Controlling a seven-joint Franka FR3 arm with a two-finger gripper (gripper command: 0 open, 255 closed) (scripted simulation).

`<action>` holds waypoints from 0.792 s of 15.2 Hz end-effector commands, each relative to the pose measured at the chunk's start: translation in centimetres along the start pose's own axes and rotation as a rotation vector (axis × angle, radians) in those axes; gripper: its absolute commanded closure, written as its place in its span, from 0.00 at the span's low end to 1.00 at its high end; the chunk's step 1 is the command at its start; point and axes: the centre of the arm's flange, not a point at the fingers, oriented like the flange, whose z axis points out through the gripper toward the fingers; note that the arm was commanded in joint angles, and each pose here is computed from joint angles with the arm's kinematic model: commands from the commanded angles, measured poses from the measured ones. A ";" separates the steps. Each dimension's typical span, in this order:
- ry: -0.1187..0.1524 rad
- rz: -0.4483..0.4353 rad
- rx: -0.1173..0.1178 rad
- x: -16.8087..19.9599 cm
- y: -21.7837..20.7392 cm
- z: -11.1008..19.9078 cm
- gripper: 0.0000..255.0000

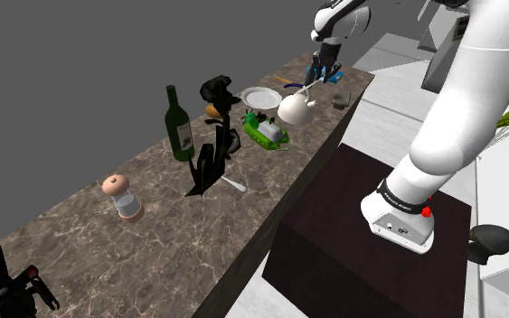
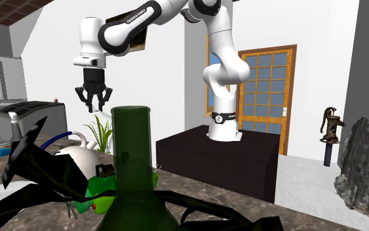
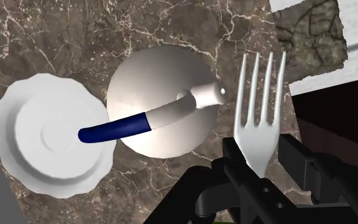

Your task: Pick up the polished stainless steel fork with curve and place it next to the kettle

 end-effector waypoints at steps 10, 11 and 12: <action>0.000 -0.002 0.000 -13.8 4.7 1.3 1.00; 0.000 -0.002 0.000 -15.1 5.1 1.4 1.00; 0.000 -0.002 0.000 -16.3 5.6 1.5 1.00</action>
